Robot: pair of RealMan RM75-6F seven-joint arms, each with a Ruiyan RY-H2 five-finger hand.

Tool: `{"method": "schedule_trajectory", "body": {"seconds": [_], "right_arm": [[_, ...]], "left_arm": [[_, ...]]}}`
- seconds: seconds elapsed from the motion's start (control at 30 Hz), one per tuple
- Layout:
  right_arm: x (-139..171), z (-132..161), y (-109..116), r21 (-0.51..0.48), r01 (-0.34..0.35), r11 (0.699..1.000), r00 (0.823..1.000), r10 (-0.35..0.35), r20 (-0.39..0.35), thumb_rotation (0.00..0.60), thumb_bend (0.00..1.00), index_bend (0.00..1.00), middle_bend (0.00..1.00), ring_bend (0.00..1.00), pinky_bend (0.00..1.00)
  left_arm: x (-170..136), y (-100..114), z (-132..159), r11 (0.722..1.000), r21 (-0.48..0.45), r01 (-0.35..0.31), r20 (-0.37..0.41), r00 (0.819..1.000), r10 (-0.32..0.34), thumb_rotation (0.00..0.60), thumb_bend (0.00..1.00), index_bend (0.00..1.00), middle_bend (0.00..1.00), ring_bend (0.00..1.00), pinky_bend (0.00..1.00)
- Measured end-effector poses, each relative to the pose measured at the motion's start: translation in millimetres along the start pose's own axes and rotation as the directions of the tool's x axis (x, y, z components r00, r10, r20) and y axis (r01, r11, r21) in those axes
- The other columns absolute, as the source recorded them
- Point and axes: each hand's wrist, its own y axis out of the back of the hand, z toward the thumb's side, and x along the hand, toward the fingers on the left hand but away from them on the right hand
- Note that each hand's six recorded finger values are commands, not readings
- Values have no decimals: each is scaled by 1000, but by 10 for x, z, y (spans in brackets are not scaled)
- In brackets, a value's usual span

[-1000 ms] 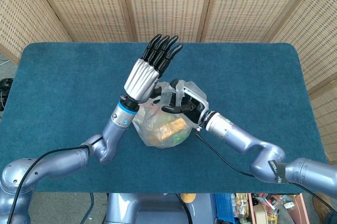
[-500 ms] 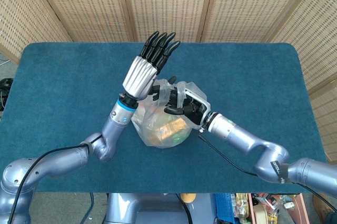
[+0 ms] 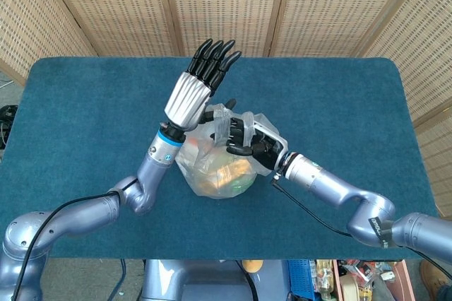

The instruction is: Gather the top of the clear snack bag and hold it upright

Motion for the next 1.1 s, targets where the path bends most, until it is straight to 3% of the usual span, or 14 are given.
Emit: {"method": "schedule_trajectory", "body": {"seconds": [0.43, 0.87, 1.1], "right_arm": [[47, 89, -12, -53, -20, 998, 1000, 20, -15, 600, 0, 418, 477, 283, 314], [68, 56, 9, -18, -10, 1000, 1000, 10, 7, 600, 0, 458, 517, 337, 331], [69, 47, 3, -21, -17, 1000, 1000, 17, 8, 600, 16, 475, 538, 374, 348]], "left_arm": [[-72, -71, 15, 1000, 8, 18, 21, 1000, -18, 600, 326, 0, 0, 0, 0], [-54, -71, -20, 1000, -1, 13, 3, 1000, -13, 600, 323, 0, 0, 0, 0], [-65, -71, -37, 1000, 6, 23, 6, 1000, -23, 600, 226, 0, 0, 0, 0]]}}
